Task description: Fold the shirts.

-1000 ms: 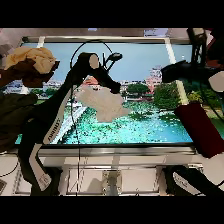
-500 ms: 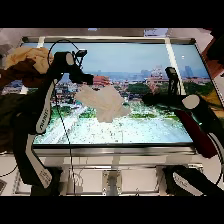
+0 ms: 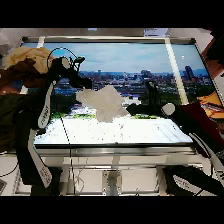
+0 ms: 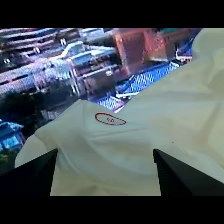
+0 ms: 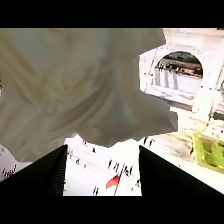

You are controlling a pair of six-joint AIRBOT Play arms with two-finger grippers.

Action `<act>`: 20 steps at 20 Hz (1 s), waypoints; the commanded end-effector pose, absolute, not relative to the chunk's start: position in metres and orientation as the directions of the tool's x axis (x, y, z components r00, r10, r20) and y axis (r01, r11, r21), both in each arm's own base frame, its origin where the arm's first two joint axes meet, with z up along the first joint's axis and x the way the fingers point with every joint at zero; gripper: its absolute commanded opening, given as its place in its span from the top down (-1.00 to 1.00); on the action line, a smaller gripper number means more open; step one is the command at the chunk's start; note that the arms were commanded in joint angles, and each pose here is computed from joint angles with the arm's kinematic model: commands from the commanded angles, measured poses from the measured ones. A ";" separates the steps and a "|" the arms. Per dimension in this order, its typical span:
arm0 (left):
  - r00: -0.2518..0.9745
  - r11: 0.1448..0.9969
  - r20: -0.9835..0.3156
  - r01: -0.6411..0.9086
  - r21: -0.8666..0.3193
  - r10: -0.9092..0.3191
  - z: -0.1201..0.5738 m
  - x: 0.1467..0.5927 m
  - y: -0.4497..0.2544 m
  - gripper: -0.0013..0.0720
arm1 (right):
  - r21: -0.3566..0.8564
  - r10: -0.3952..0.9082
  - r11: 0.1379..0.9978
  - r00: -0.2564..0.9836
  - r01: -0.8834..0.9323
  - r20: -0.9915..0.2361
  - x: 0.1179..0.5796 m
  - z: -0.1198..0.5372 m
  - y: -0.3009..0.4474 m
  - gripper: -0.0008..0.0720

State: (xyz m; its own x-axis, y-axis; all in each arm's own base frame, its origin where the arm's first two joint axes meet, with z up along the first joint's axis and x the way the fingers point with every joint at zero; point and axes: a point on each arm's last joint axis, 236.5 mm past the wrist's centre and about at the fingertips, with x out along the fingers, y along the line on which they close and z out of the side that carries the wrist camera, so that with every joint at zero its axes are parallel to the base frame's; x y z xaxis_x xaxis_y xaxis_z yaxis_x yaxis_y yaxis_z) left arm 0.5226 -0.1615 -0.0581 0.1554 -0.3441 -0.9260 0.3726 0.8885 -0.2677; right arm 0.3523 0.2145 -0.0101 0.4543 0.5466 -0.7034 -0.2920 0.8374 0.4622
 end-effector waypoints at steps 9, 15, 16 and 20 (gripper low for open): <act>0.088 0.860 -0.953 0.461 -0.219 -0.290 -0.067 0.508 -0.148 0.77 | 0.469 0.558 0.830 0.434 -0.303 -0.708 0.346 -0.017 0.227 -0.44; 0.074 0.859 -0.951 0.453 -0.237 -0.301 -0.066 0.504 -0.151 0.93 | 0.514 0.581 0.814 0.413 -0.272 -0.702 0.339 -0.021 0.245 -0.44; 0.071 0.860 -0.951 0.451 -0.239 -0.301 -0.066 0.504 -0.151 0.93 | 0.507 0.577 0.817 0.418 -0.275 -0.702 0.340 -0.026 0.250 -0.44; 0.056 0.864 -0.953 0.441 -0.245 -0.299 -0.067 0.500 -0.150 0.93 | 0.522 0.547 0.833 0.431 -0.187 -0.718 0.353 -0.061 0.257 -0.44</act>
State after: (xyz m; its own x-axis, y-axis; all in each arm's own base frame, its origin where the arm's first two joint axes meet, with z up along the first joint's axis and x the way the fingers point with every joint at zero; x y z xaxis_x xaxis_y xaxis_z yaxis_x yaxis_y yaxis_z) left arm 0.5035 -0.1509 -0.0663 0.0708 -0.3010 -0.9510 0.4479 0.8615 -0.2393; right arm 0.3442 0.2514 -0.0424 0.4128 0.5615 -0.7171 -0.2507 0.8270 0.5032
